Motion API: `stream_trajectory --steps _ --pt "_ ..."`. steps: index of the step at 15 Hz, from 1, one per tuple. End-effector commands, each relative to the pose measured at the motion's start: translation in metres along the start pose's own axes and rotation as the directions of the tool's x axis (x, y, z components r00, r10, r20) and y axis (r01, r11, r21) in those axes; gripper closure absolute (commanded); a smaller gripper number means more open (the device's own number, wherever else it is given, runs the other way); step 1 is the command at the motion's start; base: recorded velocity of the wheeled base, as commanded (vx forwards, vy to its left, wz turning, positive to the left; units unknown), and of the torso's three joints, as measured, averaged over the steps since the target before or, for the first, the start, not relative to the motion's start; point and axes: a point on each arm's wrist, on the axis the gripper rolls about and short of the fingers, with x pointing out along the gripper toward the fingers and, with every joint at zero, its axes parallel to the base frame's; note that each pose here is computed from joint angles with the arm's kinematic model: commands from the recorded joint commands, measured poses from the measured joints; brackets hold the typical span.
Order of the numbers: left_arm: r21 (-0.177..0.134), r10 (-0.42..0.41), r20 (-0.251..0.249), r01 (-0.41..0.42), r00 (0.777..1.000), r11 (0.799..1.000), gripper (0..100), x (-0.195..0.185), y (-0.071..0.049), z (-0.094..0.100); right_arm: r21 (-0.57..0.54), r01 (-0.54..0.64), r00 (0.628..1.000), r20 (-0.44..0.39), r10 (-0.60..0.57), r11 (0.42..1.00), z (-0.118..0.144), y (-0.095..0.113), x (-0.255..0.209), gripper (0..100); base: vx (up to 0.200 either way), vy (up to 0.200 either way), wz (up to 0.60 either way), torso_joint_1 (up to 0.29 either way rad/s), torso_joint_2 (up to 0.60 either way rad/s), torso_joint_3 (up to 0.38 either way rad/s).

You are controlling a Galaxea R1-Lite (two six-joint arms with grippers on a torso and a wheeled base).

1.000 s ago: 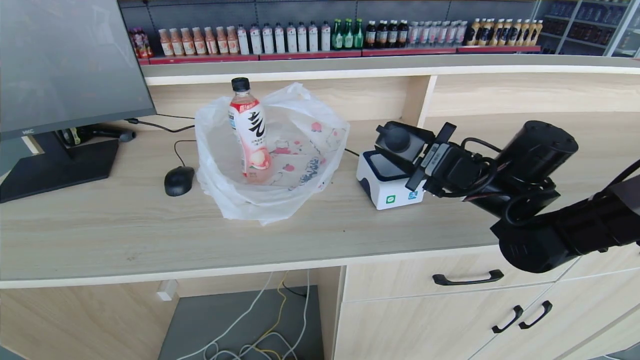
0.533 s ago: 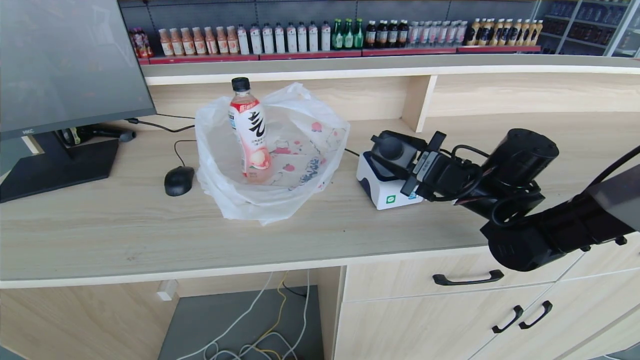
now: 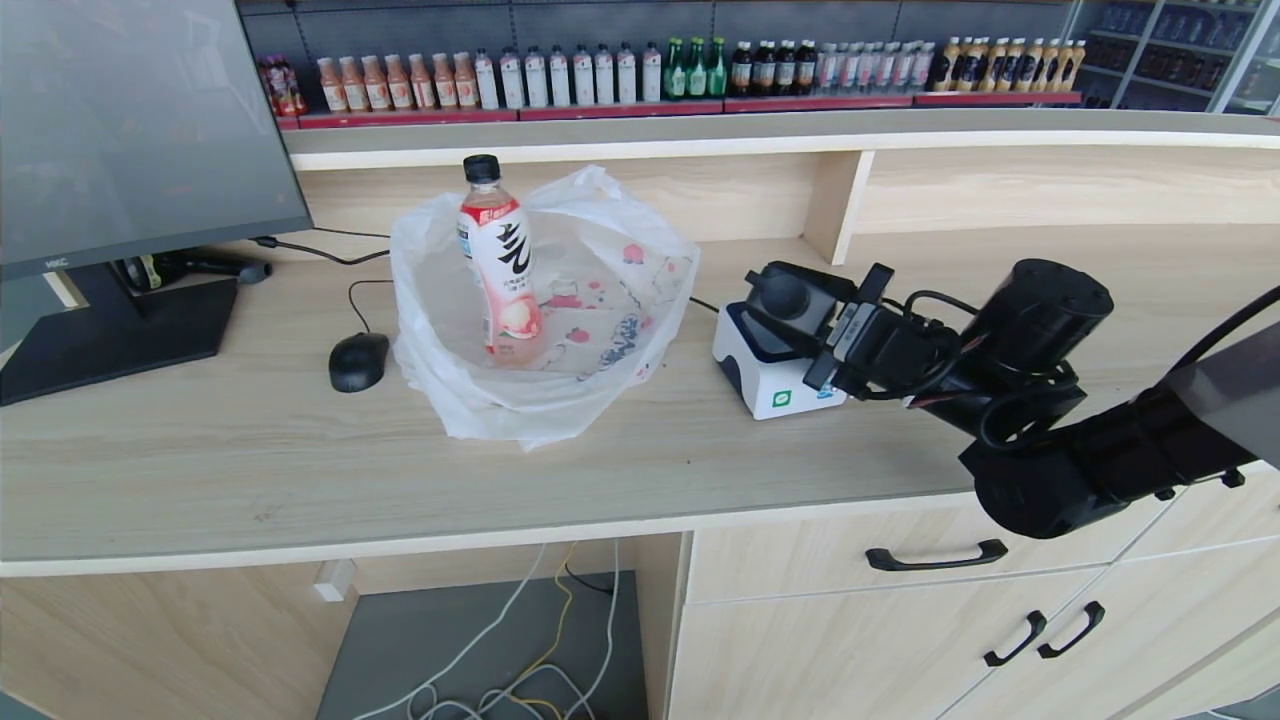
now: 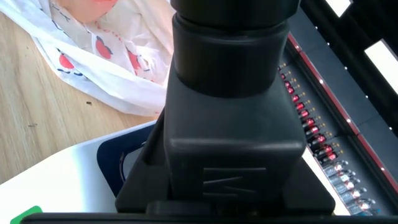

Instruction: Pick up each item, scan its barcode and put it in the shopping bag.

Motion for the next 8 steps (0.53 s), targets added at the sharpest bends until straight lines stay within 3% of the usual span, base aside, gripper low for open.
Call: stream_trajectory --steps 1,8 --pt "-0.001 -0.001 0.000 0.001 1.000 1.000 0 0.0000 0.0000 0.0000 0.002 -0.004 1.000 -0.001 0.004 1.000 -0.0002 0.0013 0.0000 100 0.000 0.000 0.00 0.000 0.00 0.000" --pt "0.001 0.000 0.000 0.000 1.000 1.000 0 0.0000 0.0000 0.0000 0.002 0.002 1.000 0.006 -0.002 1.000 0.0040 -0.0001 0.0012 100 0.000 0.000 0.00 0.000 0.00 0.000"
